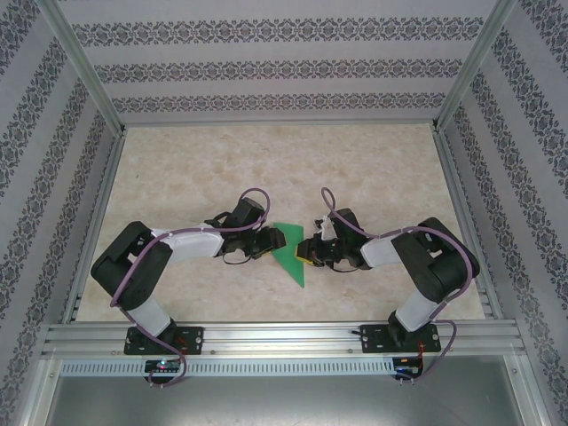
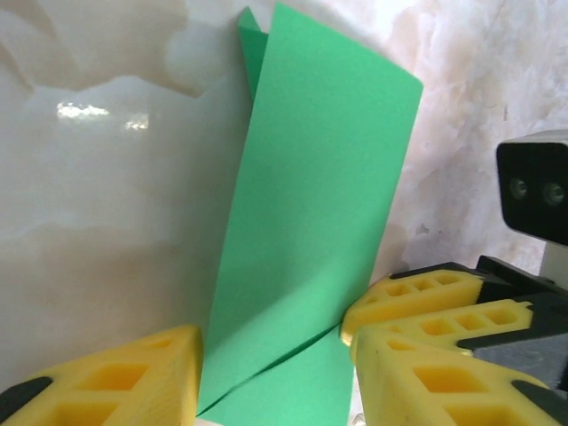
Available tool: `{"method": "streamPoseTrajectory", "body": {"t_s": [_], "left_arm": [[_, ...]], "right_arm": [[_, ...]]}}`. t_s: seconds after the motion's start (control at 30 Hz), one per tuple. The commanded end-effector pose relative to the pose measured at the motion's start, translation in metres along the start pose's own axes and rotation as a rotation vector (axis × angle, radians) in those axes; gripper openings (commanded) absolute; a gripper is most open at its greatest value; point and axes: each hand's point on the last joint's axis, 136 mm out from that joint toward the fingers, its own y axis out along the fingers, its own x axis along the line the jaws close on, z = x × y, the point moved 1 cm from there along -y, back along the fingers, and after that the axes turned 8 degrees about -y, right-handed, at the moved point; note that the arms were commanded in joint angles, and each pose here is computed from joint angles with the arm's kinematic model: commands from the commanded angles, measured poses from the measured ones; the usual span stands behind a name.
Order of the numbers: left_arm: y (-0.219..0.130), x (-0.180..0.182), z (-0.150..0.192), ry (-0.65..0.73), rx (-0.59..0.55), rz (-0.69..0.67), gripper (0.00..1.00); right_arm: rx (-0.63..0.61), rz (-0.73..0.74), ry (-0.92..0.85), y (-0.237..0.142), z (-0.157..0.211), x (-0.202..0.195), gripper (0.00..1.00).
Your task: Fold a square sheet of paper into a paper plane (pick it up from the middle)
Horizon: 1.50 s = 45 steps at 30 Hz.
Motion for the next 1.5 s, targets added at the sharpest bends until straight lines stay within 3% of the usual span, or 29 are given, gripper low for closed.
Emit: {"method": "streamPoseTrajectory", "body": {"t_s": [0.0, 0.17, 0.73, 1.03, 1.1, 1.27, 1.47], "left_arm": [[0.007, 0.009, 0.009, 0.009, 0.027, -0.021, 0.51], [0.007, 0.01, 0.011, 0.002, 0.033, -0.01, 0.52], [0.008, -0.021, 0.012, -0.011, 0.061, 0.135, 0.38], [0.006, -0.023, 0.009, -0.047, 0.04, 0.139, 0.2], [0.005, -0.022, 0.008, -0.057, 0.032, 0.134, 0.12], [0.001, -0.024, 0.004, -0.09, 0.007, 0.129, 0.01], [-0.007, -0.029, 0.001, -0.11, -0.012, 0.129, 0.0]], "right_arm": [[-0.026, 0.131, 0.042, 0.012, 0.005, -0.042, 0.21], [-0.028, 0.119, 0.056, 0.014, 0.004, -0.045, 0.21], [-0.03, 0.108, 0.041, 0.013, -0.003, -0.043, 0.23], [-0.034, 0.128, -0.009, 0.002, -0.006, -0.034, 0.27], [-0.042, 0.142, -0.025, -0.002, -0.007, -0.032, 0.28], [-0.095, 0.187, -0.101, -0.021, -0.014, -0.019, 0.35], [-0.251, 0.424, -0.398, -0.057, -0.015, -0.002, 0.43]]}}
